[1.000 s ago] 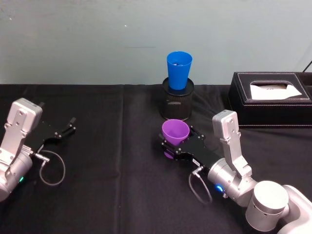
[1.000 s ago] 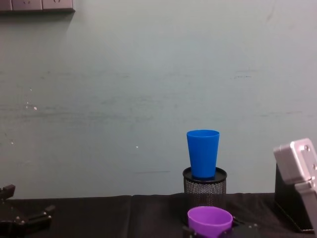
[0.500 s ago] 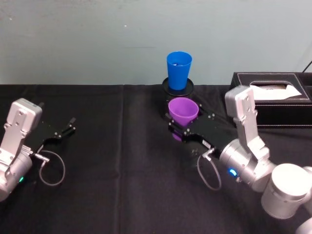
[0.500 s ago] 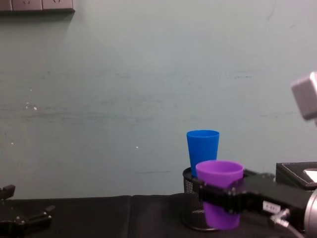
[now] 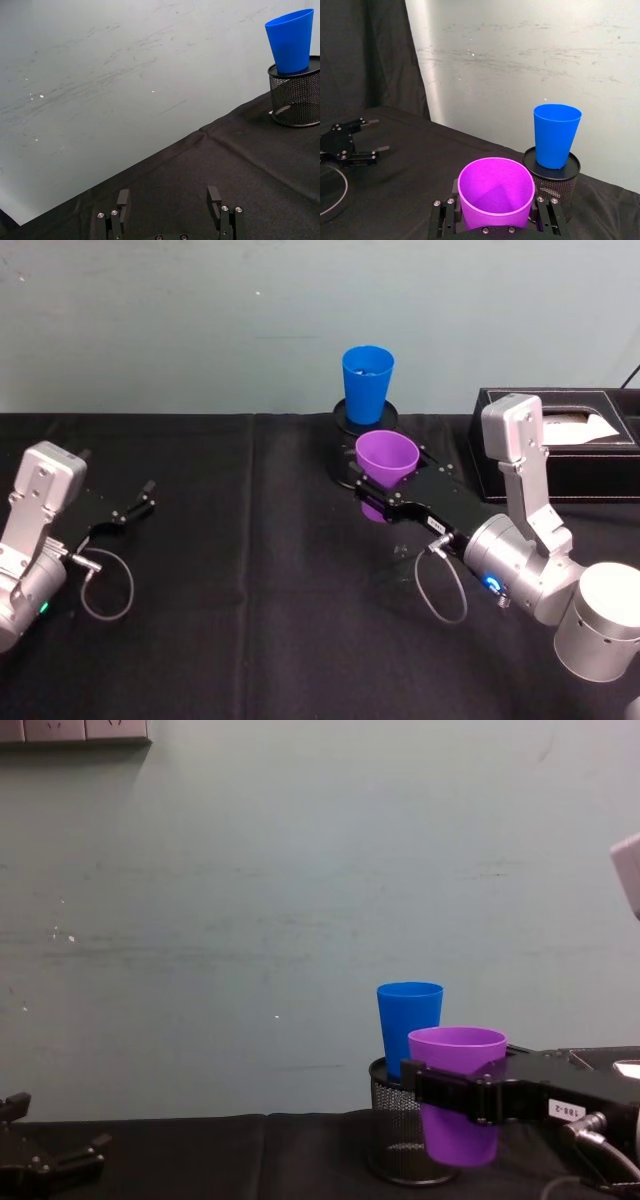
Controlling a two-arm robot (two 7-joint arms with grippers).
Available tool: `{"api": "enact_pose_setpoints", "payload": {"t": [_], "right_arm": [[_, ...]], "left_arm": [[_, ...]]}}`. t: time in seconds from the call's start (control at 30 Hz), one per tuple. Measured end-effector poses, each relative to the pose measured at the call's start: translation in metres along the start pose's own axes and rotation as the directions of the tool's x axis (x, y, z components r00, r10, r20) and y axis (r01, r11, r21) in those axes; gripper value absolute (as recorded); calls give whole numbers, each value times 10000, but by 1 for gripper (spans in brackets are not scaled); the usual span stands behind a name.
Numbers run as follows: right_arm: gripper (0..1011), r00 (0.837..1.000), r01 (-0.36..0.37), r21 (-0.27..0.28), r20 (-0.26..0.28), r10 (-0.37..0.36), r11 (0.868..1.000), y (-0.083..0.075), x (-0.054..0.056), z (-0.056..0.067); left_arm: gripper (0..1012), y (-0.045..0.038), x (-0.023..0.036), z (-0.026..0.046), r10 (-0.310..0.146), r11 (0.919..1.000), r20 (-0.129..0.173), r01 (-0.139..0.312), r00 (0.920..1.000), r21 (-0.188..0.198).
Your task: Pick up one cup with a gripper and tap it against the other cup.
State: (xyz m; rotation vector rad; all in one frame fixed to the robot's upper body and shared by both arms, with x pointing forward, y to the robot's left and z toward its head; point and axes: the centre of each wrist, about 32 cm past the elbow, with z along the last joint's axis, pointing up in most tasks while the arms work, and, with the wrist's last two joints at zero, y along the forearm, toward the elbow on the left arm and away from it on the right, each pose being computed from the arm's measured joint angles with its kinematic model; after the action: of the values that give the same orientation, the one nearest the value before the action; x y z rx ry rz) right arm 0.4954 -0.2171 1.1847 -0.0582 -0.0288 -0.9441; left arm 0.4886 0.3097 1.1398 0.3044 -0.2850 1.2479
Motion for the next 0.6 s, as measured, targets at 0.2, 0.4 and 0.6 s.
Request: {"api": "enact_pose_setpoints", "payload": {"t": [0.2, 0.4, 0.6], "right_arm": [[731, 10000, 14, 27, 0, -14, 10000, -2, -1, 6], [731, 10000, 12, 29, 4, -12, 10000, -3, -1, 8], [731, 10000, 7, 30, 8, -7, 10000, -3, -1, 8]], "left_arm": [[1000, 0, 0, 0, 0, 10000, 0, 0, 10000, 1], [1000, 0, 0, 0, 0, 10000, 0, 0, 10000, 0], [1000, 0, 0, 0, 0, 10000, 1, 0, 10000, 0]]}}
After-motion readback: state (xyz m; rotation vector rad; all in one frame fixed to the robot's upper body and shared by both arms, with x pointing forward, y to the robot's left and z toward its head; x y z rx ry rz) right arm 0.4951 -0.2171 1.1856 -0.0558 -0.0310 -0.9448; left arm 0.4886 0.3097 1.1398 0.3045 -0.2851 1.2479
